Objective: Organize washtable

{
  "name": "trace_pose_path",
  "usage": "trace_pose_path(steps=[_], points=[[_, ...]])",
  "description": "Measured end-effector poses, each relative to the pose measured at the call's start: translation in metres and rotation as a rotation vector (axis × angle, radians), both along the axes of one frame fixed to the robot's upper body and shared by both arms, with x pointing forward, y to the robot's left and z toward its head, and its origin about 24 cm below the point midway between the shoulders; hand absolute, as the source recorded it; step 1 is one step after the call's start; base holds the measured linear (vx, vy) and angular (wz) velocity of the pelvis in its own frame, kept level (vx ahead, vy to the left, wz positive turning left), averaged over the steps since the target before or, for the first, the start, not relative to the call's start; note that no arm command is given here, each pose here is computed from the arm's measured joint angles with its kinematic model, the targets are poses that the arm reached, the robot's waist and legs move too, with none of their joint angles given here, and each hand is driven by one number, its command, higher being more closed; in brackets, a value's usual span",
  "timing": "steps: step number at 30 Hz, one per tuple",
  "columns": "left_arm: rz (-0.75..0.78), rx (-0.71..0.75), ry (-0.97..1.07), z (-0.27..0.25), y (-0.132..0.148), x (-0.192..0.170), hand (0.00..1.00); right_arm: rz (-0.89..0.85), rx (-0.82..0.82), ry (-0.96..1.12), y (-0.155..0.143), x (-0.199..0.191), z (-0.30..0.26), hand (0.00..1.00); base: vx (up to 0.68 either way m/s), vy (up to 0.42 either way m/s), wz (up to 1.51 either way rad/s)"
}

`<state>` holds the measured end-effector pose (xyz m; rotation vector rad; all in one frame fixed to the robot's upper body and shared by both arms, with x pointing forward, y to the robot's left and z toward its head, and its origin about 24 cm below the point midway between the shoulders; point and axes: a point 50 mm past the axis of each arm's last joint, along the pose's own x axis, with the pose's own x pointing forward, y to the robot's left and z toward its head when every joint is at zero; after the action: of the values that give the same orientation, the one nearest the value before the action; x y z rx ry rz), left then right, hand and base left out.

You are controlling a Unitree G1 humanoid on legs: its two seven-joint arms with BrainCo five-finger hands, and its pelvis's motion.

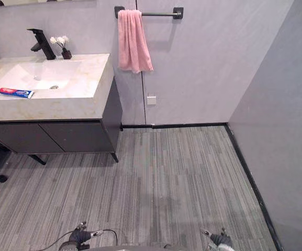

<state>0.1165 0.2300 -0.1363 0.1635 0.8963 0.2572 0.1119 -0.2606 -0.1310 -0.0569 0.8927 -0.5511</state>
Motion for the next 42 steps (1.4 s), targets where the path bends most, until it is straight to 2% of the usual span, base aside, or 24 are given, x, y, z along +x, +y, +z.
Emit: trace_pose_path(steps=[4, 9, 15, 23, 31, 39, 42], points=[[-0.034, 0.021, -0.072, 0.011, 0.006, 0.009, 0.0, 0.116, -0.09, -0.07, -0.008, 0.019, 0.016, 0.0, 0.04, 0.006, -0.01], [-0.093, 0.012, -0.135, 0.02, 0.004, 0.021, 0.0, 0.24, -0.09, -0.08, -0.001, 0.029, 0.019, 0.0, 0.01, 0.002, 0.0], [-0.126, 0.009, -0.169, 0.025, -0.002, 0.024, 0.0, 0.303, -0.083, -0.079, 0.005, 0.033, 0.019, 0.0, -0.02, -0.008, -0.02], [-0.125, 0.013, -0.197, 0.03, -0.002, 0.025, 0.0, 0.317, -0.107, -0.132, 0.005, 0.049, 0.029, 0.0, -0.01, 0.033, -0.28], [-0.14, 0.045, -0.317, 0.051, -0.002, 0.053, 0.0, 0.31, -0.138, -0.183, 0.004, 0.061, 0.039, 0.0, 0.11, 0.074, -0.15], [-0.141, 0.052, -0.386, 0.062, -0.006, 0.077, 0.0, 0.326, -0.215, -0.207, -0.016, 0.069, 0.054, 0.0, 0.45, -0.048, 0.44], [-0.136, 0.031, -0.396, 0.063, -0.012, 0.079, 0.0, 0.345, -0.213, -0.244, -0.011, 0.077, 0.06, 0.0, 0.67, -0.197, 0.21]])
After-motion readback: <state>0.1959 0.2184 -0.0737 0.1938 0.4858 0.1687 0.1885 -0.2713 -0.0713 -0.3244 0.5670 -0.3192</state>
